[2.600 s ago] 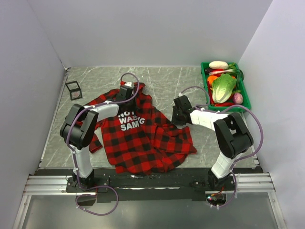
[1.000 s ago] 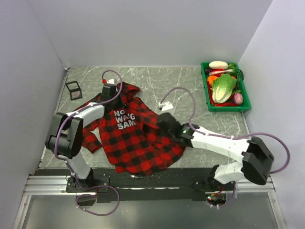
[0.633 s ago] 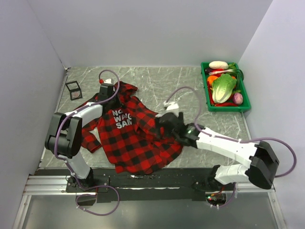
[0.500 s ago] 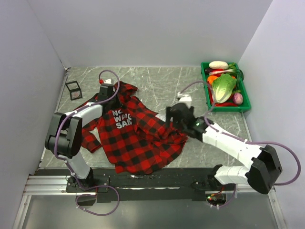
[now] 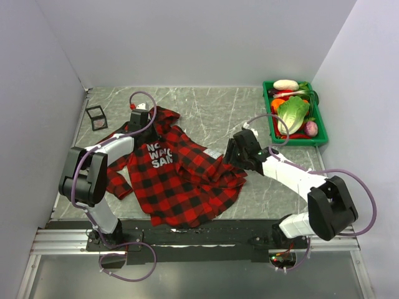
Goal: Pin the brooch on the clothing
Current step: Flatten out the clothes at the center of the board.
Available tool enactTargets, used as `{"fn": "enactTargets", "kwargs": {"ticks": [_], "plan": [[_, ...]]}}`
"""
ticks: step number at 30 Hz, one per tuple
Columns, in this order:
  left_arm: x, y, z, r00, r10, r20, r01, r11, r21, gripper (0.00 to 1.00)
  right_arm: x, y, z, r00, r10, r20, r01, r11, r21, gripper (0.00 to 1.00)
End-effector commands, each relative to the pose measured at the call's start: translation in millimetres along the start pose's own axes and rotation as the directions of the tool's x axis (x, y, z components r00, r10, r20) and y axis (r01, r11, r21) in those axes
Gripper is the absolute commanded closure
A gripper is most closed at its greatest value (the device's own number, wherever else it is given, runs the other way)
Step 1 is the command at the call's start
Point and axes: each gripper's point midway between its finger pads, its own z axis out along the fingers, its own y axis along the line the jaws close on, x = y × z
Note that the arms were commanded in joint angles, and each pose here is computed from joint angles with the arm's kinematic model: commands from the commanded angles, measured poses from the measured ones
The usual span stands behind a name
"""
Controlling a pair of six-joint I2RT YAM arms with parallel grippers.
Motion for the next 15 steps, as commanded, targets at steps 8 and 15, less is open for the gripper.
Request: {"fn": "enactTargets", "kwargs": {"ticks": [8,15], "plan": [[-10.9,-4.9,-4.2,0.999,0.013,0.036,-0.013,1.0,0.022,0.99,7.9,-9.9,32.0,0.989,0.15,-0.012,-0.15,0.989,0.002,0.38],[-12.8,-4.9,-5.3,0.999,0.013,0.041,-0.014,1.0,0.022,0.99,5.0,-17.5,44.3,0.986,0.168,0.012,-0.168,0.985,0.022,0.41]]}}
